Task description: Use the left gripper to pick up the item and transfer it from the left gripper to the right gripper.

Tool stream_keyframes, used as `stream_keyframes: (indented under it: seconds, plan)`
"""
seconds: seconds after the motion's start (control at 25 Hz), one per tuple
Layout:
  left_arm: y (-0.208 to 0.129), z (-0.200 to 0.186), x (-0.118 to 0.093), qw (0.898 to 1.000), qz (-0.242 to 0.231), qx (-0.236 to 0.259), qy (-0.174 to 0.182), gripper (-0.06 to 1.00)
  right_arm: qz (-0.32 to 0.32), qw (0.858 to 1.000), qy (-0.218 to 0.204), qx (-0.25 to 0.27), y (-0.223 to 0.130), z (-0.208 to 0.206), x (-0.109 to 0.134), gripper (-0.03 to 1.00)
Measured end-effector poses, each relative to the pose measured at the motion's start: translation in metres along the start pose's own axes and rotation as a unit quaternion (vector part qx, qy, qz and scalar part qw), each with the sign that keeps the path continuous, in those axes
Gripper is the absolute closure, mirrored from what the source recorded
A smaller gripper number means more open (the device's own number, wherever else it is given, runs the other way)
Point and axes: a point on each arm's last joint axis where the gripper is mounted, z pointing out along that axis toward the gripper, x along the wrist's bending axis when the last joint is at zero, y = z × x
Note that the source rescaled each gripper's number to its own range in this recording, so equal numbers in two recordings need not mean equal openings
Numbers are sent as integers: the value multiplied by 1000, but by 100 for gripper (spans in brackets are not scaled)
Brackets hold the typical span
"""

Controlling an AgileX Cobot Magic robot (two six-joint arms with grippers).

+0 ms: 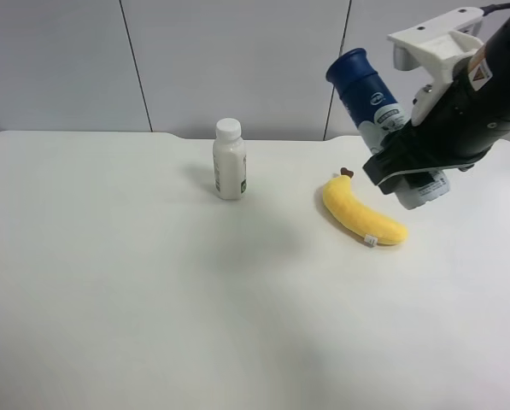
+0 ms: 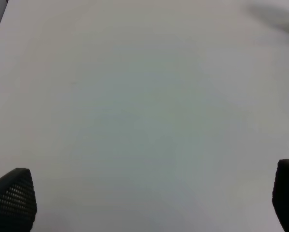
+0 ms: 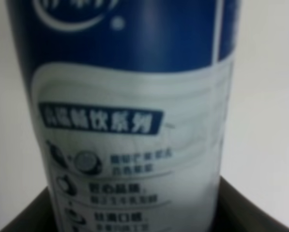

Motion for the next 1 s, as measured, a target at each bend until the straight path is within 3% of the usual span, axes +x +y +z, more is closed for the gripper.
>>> stream_keyframes:
  seconds: [0.12, 0.4, 0.76, 1.0]
  plan:
    - [0, 0, 0, 1000, 0, 0, 0, -5, 42, 999, 3, 8, -4, 3, -28, 97]
    - [0, 0, 0, 1000, 0, 0, 0, -5, 126, 991, -34, 27, -19, 10, -89, 97]
    - [0, 0, 0, 1000, 0, 0, 0, -5, 168, 980, -24, 101, -27, 55, -110, 97]
    - [0, 0, 0, 1000, 0, 0, 0, -5, 222, 968, -44, 113, -47, 66, -141, 97]
